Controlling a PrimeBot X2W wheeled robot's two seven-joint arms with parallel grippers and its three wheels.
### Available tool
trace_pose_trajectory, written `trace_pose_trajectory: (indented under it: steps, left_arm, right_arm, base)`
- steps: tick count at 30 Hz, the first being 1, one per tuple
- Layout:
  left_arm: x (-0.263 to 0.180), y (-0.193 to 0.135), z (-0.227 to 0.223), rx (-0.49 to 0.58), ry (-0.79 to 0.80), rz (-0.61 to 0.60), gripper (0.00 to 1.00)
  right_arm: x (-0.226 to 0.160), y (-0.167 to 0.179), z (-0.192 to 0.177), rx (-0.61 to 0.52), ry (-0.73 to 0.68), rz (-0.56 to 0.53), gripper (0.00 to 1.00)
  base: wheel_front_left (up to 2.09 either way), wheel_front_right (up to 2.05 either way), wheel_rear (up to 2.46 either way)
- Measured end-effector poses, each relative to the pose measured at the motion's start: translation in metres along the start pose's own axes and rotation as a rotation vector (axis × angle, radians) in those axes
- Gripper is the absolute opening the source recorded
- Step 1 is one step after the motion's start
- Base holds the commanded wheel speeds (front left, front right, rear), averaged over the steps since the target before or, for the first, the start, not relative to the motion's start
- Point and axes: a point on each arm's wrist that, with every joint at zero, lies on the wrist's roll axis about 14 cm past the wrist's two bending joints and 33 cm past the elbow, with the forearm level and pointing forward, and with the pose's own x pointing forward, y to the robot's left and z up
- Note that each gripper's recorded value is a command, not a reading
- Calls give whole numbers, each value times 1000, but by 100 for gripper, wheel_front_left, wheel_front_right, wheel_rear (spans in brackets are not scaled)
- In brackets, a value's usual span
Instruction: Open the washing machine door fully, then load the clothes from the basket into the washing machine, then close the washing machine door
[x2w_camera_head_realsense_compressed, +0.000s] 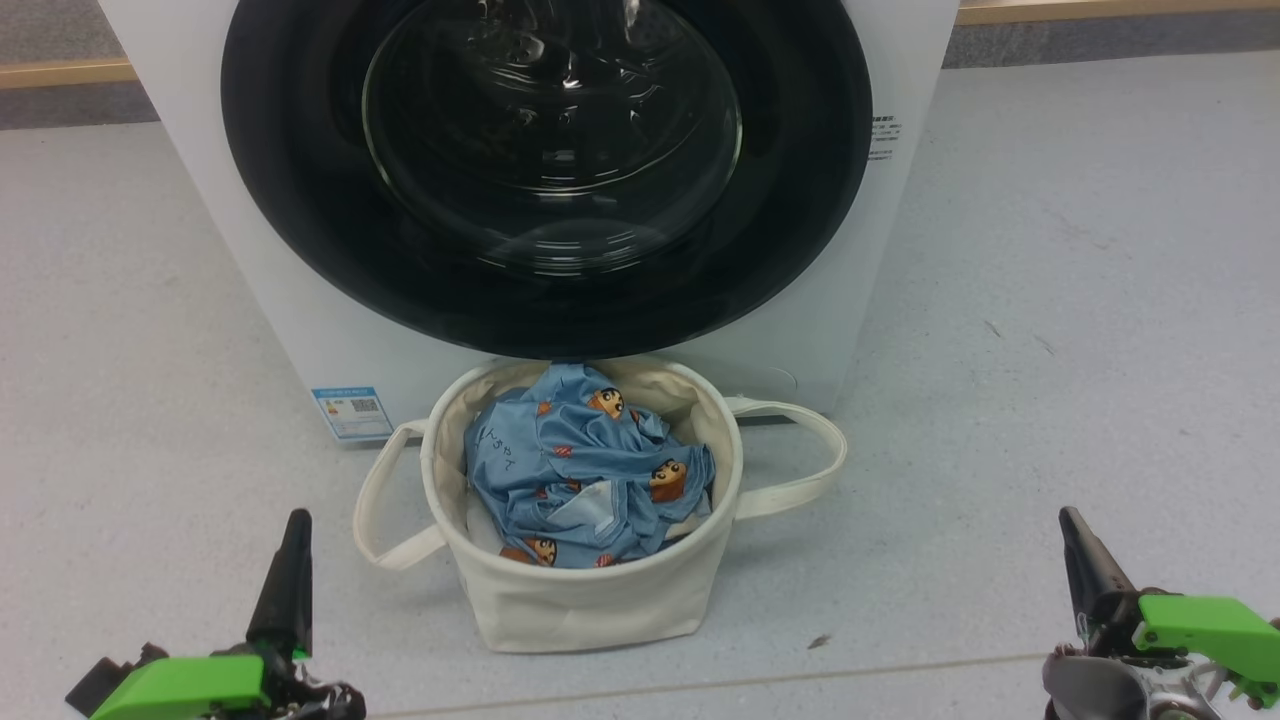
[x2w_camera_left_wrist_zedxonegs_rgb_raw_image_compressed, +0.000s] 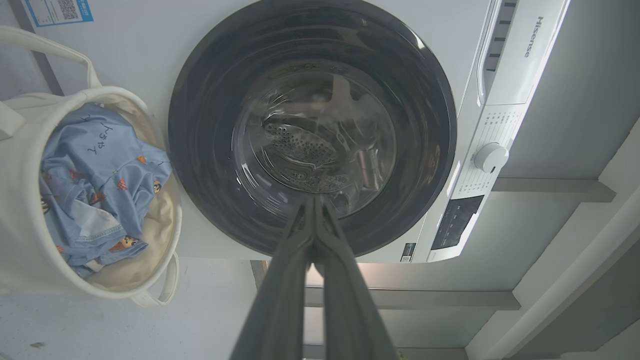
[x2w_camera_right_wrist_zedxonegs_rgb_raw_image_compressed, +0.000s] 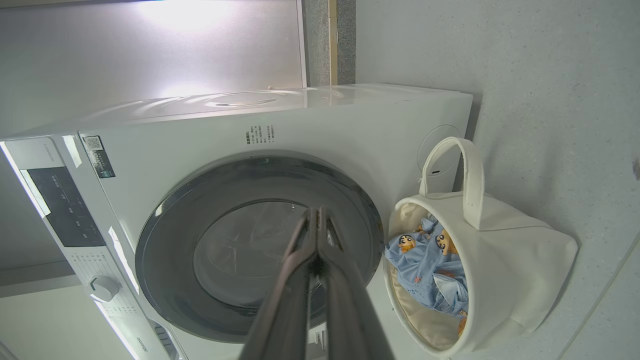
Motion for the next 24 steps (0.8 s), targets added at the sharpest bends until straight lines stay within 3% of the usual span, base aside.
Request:
trace_pose_trajectory:
  steps: [24]
  left_arm:
    - [0,0,0,0,0,0,0]
  right_arm:
    - [0,0,0,0,0,0,0]
  base:
    - [0,0,0]
